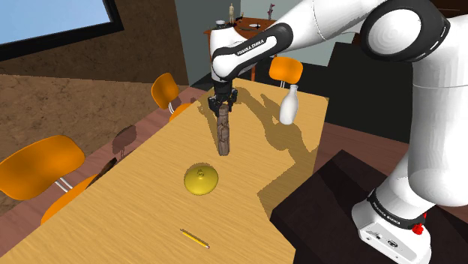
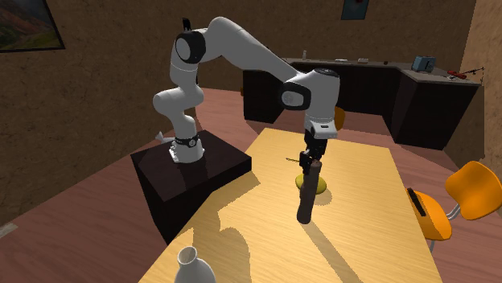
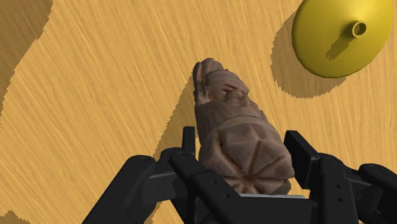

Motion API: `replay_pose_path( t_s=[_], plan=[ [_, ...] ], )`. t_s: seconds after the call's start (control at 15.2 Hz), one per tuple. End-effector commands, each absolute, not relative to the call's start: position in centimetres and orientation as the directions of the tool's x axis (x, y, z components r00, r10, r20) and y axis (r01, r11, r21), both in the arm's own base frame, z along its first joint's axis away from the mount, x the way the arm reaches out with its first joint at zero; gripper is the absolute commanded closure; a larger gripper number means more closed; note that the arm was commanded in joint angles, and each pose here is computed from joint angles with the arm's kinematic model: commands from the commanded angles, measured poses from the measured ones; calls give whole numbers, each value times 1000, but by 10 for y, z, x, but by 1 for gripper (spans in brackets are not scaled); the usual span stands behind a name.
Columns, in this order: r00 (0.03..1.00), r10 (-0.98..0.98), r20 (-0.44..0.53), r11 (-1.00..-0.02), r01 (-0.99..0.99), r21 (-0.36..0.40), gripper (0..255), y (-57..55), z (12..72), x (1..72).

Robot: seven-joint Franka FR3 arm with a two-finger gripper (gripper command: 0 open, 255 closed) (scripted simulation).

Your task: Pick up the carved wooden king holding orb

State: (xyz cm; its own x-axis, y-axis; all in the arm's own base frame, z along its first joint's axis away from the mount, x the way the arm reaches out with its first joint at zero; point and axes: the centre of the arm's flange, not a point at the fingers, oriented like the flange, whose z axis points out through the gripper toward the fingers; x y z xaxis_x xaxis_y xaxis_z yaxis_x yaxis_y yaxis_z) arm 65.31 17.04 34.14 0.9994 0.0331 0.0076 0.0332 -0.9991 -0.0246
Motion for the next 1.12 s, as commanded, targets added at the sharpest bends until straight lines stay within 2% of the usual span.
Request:
replay_pose_path(
  t_s=[0.0, 1.06],
  plan=[
    [999, 33, 7, -999, 33, -25, 255, 170, 341, 653],
    [999, 33, 7, -999, 33, -25, 255, 170, 421, 653]
  ],
)
